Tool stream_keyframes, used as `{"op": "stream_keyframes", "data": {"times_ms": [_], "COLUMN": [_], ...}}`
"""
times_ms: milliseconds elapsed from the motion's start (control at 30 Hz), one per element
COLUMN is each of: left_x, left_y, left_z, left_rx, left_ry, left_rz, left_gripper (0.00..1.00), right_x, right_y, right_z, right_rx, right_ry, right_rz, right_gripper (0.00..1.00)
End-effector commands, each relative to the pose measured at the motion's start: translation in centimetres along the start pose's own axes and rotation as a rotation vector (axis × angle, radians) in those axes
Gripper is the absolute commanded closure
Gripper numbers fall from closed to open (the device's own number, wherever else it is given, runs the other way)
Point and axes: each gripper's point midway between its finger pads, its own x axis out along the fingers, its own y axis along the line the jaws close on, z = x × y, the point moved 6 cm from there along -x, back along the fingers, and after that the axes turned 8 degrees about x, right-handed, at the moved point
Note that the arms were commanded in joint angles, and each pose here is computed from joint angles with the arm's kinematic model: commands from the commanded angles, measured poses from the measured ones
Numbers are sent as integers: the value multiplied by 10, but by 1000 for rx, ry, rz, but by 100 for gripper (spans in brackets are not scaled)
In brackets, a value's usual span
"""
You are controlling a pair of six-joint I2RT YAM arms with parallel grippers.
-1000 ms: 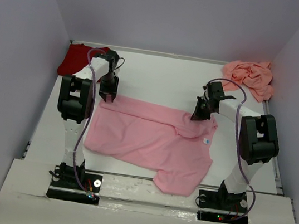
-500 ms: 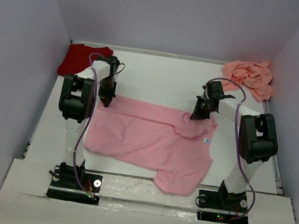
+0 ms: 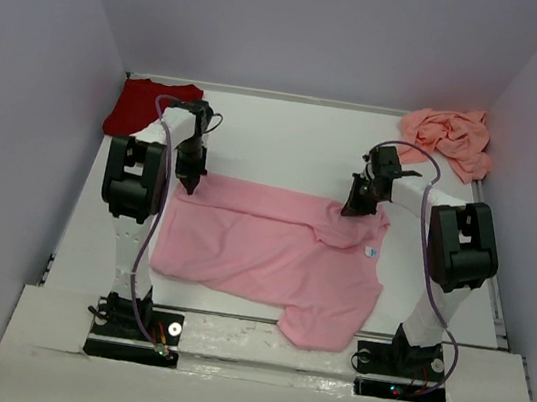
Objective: Fold and stack the t-shirts
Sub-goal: Fold the tshirt
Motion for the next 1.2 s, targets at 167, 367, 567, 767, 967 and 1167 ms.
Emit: {"op": "stream_keyframes", "data": {"times_ms": [167,367,567,767,967,1167], "left_x": [-56,-68,-63,-54,-51,-44], "left_y": [-13,-20,-24,-19,-9,13], "left_z": [-21,-27,-40,-48,-53,-68], "left_rx": [-57,-55,-36,-27,-108,-211], "left_ry": [-90,-110,-67,-20,-38,4], "left_rz": [-86,-100,-101,-53,27,85], "left_gripper": [100,100,100,99,100,100], "right_x": [15,21,22,21,20,16], "right_y": [8,4,8,10,11,12], "right_z": [0,1,8,12,14,16], "right_rx": [-6,-7,-8,-7,-10,-26], "right_ry": [28,36,22,17,19,16], "right_rz": [24,0,3,3,4,2], "right_gripper": [100,100,100,100,100,100]}}
